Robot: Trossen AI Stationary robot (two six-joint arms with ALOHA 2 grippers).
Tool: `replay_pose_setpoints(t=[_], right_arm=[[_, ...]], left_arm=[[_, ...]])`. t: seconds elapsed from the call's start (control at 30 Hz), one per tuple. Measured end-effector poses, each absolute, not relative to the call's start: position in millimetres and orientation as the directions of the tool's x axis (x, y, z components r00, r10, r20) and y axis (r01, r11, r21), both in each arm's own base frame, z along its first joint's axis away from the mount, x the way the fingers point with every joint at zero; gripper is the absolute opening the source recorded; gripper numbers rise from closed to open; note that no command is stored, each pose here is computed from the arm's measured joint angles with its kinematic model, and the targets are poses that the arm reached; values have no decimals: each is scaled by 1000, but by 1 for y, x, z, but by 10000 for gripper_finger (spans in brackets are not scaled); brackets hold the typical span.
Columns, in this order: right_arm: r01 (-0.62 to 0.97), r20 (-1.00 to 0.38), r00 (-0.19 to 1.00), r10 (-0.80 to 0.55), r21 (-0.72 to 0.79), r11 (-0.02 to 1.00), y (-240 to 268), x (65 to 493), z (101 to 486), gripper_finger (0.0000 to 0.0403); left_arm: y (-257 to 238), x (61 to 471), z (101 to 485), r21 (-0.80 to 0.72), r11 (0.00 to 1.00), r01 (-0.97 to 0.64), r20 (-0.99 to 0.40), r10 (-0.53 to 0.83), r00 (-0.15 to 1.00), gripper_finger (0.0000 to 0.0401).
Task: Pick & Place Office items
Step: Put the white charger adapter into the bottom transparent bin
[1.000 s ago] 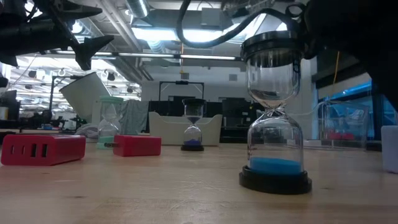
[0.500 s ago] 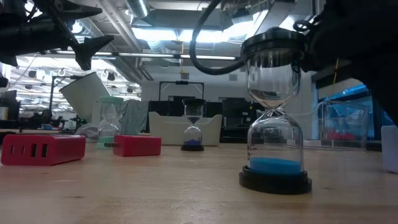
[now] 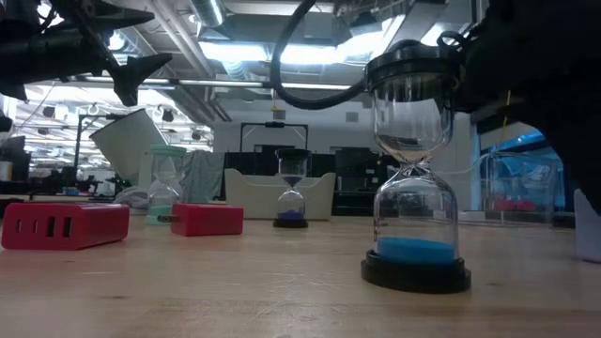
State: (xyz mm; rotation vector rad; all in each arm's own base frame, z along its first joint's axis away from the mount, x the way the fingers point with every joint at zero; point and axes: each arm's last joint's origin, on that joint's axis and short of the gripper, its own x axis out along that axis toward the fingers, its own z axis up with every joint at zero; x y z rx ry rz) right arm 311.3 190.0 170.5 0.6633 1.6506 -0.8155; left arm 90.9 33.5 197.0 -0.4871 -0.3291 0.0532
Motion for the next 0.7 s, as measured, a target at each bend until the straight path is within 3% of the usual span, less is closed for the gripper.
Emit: replay_pose_setpoints(t=[0.7], right_arm=[[740, -969, -244, -22, -201, 642, 193, 310, 162, 274]], left_arm=[[33, 91, 197, -447, 894, 20, 298, 128, 946, 296]])
